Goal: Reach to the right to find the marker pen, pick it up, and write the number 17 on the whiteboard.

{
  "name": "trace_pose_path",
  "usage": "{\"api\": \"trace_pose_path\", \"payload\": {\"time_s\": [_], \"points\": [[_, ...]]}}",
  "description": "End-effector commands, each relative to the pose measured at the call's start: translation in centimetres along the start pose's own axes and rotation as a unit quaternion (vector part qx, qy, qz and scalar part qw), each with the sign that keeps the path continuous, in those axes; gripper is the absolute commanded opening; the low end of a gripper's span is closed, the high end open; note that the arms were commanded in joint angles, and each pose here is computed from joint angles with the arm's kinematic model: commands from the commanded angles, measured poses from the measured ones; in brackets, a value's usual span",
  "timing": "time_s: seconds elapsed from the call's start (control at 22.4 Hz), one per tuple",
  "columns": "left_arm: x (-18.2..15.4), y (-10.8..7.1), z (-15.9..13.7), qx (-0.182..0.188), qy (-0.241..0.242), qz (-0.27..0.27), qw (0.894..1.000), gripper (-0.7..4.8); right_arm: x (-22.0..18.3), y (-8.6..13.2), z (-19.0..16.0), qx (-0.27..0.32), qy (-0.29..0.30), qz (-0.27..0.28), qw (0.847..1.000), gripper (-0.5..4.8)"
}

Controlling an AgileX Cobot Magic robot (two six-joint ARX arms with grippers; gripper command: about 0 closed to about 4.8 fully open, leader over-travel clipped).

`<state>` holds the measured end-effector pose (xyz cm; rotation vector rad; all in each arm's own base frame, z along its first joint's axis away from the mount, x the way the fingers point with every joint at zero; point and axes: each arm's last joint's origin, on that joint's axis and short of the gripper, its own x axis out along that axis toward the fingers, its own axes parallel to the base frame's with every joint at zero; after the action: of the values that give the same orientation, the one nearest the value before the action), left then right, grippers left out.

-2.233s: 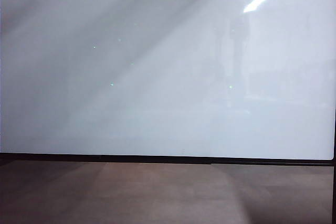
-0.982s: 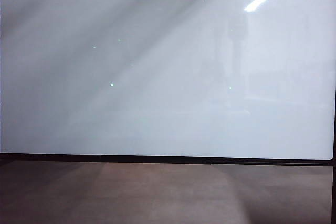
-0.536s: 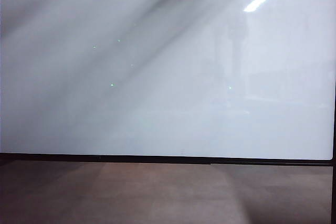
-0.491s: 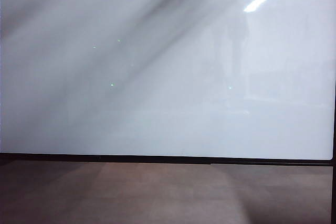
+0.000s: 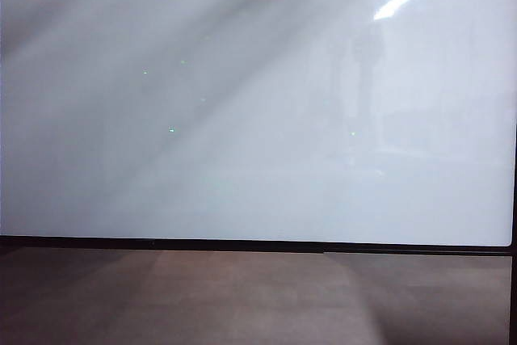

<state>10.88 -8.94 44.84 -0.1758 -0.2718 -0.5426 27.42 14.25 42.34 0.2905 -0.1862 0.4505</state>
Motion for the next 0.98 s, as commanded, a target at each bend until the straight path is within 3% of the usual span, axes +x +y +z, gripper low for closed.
{"api": "trace_pose_path", "payload": {"time_s": [0.04, 0.98], "points": [[-0.1, 0.0, 0.2, -0.001, -0.008, -0.003, 1.0, -0.05, -0.5, 0.2, 1.6, -0.012, -0.043, 0.003, 0.999, -0.02], [-0.4, 0.0, 0.6, -0.003, -0.02, -0.004, 1.0, -0.05, 1.9, -2.7, 3.2, -0.036, -0.067, -0.026, 0.997, -0.02]]}}
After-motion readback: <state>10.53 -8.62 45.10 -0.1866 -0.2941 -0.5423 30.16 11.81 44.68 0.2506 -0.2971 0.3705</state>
